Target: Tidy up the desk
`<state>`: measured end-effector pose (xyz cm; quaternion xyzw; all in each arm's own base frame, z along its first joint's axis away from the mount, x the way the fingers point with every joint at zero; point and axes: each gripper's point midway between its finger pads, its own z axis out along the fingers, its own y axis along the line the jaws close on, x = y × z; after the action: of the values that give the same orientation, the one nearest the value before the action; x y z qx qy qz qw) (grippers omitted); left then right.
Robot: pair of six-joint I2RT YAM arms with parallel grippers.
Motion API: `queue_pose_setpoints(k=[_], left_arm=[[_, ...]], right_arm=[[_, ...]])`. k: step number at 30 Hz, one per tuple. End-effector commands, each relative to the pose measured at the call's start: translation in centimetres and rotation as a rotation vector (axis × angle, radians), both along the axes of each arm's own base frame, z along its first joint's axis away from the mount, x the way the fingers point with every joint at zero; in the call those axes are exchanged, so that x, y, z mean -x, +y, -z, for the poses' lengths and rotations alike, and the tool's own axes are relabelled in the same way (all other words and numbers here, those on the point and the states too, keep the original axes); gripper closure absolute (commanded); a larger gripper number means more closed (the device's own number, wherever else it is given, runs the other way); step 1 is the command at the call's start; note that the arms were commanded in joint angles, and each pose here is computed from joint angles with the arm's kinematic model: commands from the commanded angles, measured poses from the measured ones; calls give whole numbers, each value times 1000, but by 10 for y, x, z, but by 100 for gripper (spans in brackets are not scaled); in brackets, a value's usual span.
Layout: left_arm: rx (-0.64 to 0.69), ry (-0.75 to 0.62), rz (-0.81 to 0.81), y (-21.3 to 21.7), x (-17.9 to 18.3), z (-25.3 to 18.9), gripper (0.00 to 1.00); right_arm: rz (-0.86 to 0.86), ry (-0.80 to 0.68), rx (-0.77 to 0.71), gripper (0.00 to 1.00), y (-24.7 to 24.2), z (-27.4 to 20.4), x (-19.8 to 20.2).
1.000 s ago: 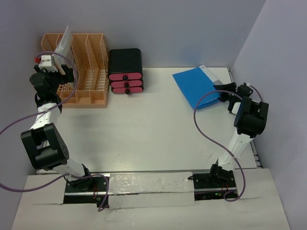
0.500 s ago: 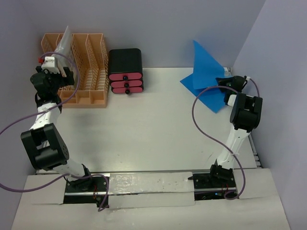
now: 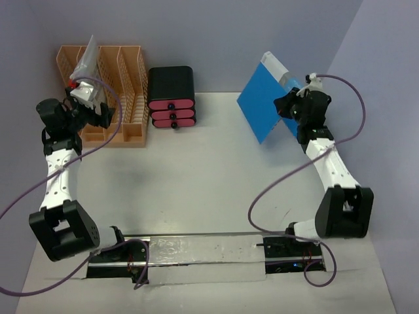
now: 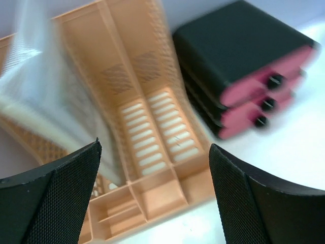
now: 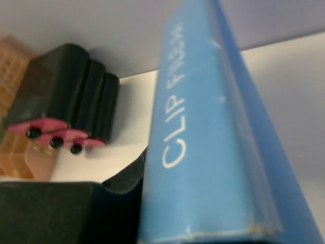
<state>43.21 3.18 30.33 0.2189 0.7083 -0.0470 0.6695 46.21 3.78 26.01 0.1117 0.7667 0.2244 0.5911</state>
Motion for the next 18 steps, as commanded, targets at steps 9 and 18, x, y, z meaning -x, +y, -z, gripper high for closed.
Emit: queue_pose_setpoints(k=[9,18], left_arm=[[-327,-29,627,-121,122,-1,1],[-292,-20,1001,-214,189,-24,1]], right_arm=[[-363,23,572,100,70,-29,145],[-630,20,688,100,120,-30,224]])
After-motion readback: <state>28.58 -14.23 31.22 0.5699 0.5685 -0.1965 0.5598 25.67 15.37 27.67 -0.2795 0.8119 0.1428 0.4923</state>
